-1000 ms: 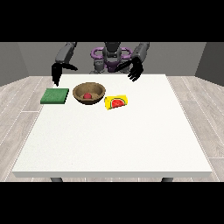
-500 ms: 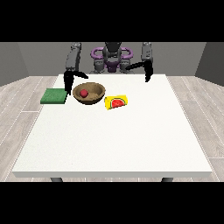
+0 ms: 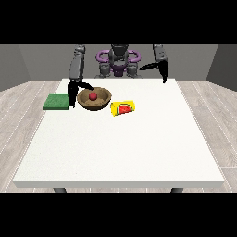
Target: Pick the cup and pour the ball into the bowl, then pick the bowl and place it on the pad
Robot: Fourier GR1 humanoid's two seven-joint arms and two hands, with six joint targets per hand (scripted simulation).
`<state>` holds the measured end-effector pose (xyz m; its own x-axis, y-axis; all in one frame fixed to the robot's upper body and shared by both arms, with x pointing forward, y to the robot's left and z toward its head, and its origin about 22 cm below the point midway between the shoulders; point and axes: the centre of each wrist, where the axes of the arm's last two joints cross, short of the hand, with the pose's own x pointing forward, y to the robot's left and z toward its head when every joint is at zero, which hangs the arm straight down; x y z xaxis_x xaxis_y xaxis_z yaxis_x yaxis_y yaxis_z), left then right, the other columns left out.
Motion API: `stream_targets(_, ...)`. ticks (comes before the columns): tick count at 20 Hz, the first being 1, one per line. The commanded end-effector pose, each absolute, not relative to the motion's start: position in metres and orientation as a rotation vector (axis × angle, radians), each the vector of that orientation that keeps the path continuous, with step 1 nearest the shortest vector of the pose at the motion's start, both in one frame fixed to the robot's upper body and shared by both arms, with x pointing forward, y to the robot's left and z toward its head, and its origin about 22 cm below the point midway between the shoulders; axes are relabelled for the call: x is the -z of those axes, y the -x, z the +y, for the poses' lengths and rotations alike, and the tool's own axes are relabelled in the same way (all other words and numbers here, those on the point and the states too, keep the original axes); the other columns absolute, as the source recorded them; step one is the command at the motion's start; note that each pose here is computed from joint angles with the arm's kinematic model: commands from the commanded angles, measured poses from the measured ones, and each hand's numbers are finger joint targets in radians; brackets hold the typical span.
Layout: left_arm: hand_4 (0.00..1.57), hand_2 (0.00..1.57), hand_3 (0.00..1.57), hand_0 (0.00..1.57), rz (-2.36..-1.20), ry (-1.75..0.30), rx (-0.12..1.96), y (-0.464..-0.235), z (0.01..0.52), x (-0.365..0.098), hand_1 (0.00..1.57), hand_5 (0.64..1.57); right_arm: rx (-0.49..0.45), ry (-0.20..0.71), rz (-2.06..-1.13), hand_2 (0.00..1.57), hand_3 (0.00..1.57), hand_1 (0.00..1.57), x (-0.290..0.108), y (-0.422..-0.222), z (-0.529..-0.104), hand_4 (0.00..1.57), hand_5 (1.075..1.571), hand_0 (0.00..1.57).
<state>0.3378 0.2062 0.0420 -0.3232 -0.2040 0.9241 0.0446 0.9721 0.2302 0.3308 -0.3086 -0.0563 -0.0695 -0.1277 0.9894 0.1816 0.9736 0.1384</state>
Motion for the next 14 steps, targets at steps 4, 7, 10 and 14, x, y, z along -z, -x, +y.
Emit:
stream_targets(4, 0.0, 0.0, 0.0, 0.0, -1.929, -0.097, 0.272, -0.335, 0.205, -0.064, 0.0, 1.566, 0.256, 0.048, -1.643, 0.0, 0.0, 0.0, 0.055, -0.347, -0.305, 0.13, 1.562, 0.0)
stream_targets(7, 0.0, 0.0, 0.0, 0.0, -1.948, -0.118, 0.241, -0.335, 0.217, -0.06, 0.0, 1.565, 0.31, -0.013, -1.557, 0.0, 0.0, 0.0, 0.086, -0.326, -0.289, 0.39, 1.57, 0.0)
stream_targets(10, 0.08, 0.0, 0.0, 0.0, -1.97, -0.069, 0.27, -0.332, 0.201, -0.069, 0.0, 1.571, 0.373, 0.241, -1.342, 1.57, 0.0, 1.45, 0.104, -0.304, -0.31, 0.47, 1.512, 1.45)
stream_targets(14, 0.57, 0.0, 0.0, 0.0, -2.01, -0.02, 0.337, -0.337, 0.195, -0.083, 0.0, 1.549, 0.134, 0.552, -1.339, 1.57, 1.57, 1.57, 0.098, -0.293, -0.342, 0.92, 1.536, 1.57)
